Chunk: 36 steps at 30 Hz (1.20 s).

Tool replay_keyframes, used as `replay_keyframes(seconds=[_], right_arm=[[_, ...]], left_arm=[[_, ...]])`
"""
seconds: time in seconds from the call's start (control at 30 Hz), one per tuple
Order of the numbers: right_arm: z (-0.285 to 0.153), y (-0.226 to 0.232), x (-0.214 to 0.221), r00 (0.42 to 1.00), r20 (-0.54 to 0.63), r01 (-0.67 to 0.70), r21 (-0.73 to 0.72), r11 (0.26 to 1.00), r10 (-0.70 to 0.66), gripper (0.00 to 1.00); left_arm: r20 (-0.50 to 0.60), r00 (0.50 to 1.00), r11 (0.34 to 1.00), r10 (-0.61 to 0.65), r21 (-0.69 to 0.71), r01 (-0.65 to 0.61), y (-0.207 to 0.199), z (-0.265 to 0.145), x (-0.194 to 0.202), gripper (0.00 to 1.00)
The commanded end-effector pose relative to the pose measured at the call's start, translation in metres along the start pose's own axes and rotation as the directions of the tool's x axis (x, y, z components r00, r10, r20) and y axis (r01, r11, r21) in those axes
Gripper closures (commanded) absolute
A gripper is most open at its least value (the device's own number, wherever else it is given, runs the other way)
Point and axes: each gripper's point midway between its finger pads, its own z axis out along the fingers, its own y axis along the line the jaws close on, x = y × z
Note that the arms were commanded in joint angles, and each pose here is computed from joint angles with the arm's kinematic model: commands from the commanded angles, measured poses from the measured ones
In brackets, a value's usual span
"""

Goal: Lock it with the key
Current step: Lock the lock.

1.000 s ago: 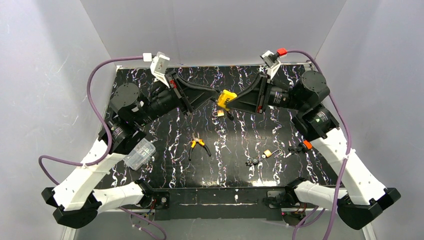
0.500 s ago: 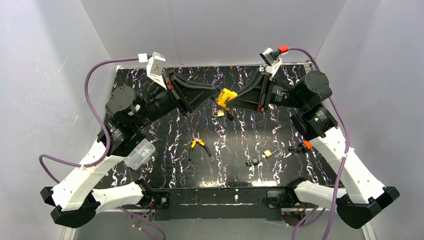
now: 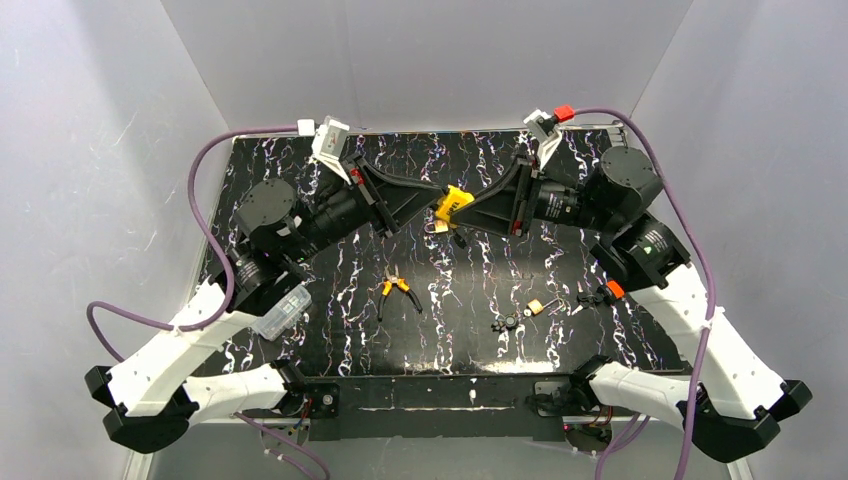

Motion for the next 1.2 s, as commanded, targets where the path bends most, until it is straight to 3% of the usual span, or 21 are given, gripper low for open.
replay_keyframes(seconds=[0.0,0.17,0.3,0.8,1.17], right_arm=[[-0.014,0.097,-0.068,0.906,0.280,0.374,-0.183,0.909,-0.316,0.99],[-0.011,0.110,-0.070,0.925,0.264,0.341,-0.263,0.902,-0.273,0.99],[-0.013,0.108,-0.072,0.926,0.261,0.337,-0.235,0.912,-0.275,0.99],[-0.014,0.088,-0.067,0.928,0.195,0.340,-0.100,0.935,-0.317,0.99],[-0.001,0.077,-0.061,0.933,0.122,0.345,-0.031,0.938,-0.339,0.99]], left_arm=[[-0.438,0.879,0.962,-0.189,-0.260,0.077,0.074,-0.003,0.153,1.00],[-0.435,0.893,0.976,-0.119,-0.218,0.024,0.071,-0.006,0.154,1.00],[-0.441,0.894,0.982,-0.084,-0.190,-0.002,0.066,-0.013,0.152,1.00],[-0.579,0.811,0.930,0.078,-0.250,-0.268,0.084,-0.043,0.155,1.00],[-0.634,0.753,0.875,0.175,-0.250,-0.414,0.074,-0.032,0.149,1.00]])
